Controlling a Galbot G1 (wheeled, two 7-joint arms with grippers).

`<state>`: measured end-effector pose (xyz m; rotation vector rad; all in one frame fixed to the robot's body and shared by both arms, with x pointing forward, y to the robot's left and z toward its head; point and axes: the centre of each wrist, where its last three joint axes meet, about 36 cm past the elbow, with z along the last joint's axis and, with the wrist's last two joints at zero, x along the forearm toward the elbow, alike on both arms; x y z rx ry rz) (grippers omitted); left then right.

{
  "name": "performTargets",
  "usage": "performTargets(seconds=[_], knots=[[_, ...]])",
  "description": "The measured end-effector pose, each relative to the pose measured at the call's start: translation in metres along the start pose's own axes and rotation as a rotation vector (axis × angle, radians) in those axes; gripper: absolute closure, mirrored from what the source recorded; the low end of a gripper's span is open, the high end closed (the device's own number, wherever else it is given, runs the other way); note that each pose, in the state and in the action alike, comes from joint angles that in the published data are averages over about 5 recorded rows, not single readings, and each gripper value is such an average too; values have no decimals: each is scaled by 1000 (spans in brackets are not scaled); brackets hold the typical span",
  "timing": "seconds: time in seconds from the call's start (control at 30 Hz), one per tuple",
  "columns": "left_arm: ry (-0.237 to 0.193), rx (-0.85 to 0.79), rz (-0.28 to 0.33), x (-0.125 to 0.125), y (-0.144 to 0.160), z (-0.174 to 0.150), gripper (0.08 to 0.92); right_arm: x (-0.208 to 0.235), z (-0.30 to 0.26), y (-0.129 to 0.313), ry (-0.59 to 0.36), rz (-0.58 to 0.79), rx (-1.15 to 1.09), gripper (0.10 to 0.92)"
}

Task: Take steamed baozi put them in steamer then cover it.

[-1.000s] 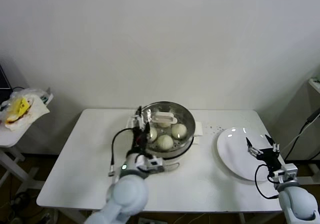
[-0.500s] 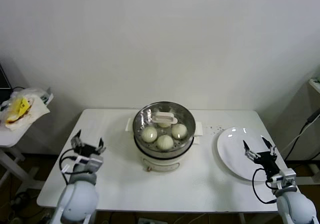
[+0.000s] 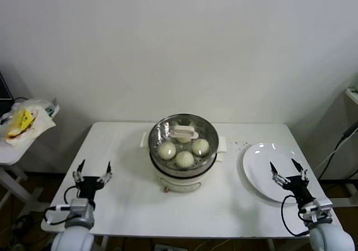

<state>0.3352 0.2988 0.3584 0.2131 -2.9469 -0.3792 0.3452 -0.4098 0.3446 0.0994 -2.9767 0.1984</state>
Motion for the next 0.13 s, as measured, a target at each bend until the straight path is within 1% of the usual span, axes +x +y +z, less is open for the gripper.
performTargets(seconds=[0.07,0.13], knots=[[-21,21,-5,2,2,5,177,1,1,1,-2,-3,-2,200],[-31,31,-7,3,3,8,177,1,1,1,-3,-5,-3,200]])
